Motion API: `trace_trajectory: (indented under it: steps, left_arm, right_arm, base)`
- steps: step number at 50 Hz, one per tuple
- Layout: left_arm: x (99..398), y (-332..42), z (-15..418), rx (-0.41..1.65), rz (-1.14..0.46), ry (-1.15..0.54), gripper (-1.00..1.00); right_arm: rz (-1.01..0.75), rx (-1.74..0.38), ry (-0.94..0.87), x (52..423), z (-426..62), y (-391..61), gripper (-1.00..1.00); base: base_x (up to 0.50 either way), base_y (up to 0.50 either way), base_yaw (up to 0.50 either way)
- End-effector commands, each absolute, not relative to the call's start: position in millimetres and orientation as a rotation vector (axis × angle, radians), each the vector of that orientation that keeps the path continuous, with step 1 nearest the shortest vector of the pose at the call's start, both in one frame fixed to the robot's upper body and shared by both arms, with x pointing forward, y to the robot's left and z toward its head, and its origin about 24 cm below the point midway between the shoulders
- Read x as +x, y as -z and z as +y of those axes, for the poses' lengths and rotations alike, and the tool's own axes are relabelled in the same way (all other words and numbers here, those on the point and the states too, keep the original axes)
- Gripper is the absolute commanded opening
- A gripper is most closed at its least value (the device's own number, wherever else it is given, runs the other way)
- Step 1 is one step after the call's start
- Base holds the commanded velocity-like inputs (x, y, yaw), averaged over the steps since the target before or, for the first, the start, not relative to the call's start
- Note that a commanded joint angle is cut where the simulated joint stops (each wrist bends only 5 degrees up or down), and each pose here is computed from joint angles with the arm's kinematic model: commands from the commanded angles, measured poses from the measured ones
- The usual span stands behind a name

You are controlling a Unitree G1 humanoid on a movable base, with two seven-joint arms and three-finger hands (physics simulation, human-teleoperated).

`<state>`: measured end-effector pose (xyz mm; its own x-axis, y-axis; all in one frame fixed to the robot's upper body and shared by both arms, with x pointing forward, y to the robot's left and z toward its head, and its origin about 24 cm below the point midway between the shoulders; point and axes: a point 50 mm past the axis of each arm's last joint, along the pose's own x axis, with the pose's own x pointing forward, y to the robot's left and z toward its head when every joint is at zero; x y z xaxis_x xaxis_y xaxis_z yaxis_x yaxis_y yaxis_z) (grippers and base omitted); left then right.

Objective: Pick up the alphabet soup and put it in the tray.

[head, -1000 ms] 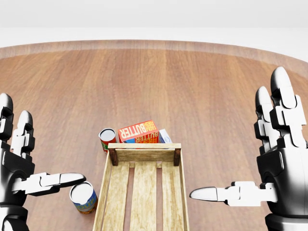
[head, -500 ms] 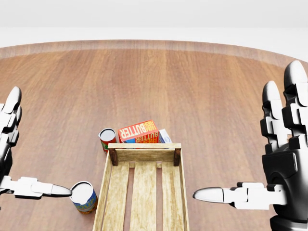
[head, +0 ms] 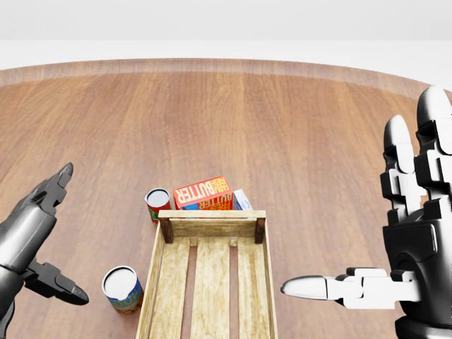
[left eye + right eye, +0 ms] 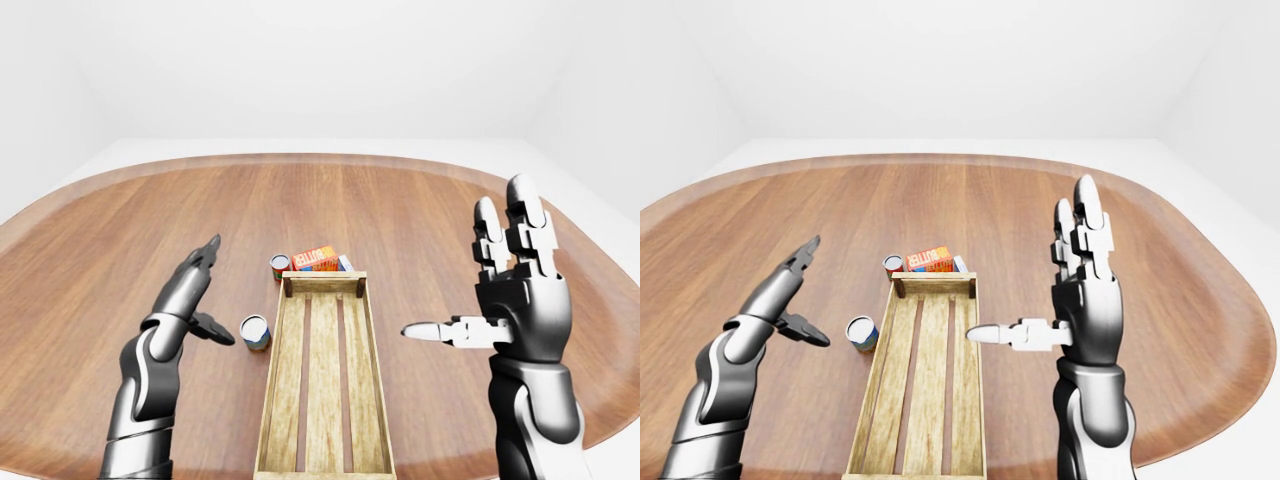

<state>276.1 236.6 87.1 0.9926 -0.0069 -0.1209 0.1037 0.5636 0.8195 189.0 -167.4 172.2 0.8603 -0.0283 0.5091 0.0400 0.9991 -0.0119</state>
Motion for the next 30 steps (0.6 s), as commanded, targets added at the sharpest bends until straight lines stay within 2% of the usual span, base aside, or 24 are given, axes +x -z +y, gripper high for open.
trace_trajectory:
  steps: [1,7,24,30]
  left_arm:
    - [289,-69,237,1.075,0.19,0.12,1.0]
    - [299,-78,236,1.071,0.189,0.124,1.0]
    - [299,-80,235,1.074,0.181,0.125,1.0]
    - [308,-59,230,1.094,0.206,0.163,1.0]
  right_arm:
    - [-0.527,-0.053,0.043,192,-166,-171,0.98]
    - [-0.536,-0.069,0.036,191,-163,-173,0.98]
    - [-0.534,-0.075,0.036,192,-163,-173,0.98]
    - [-0.543,-0.082,0.047,190,-165,-175,0.98]
  base:
    - [0.0,0.0,0.0]
    - [0.0,0.0,0.0]
    - [0.0,0.0,0.0]
    - [0.0,0.0,0.0]
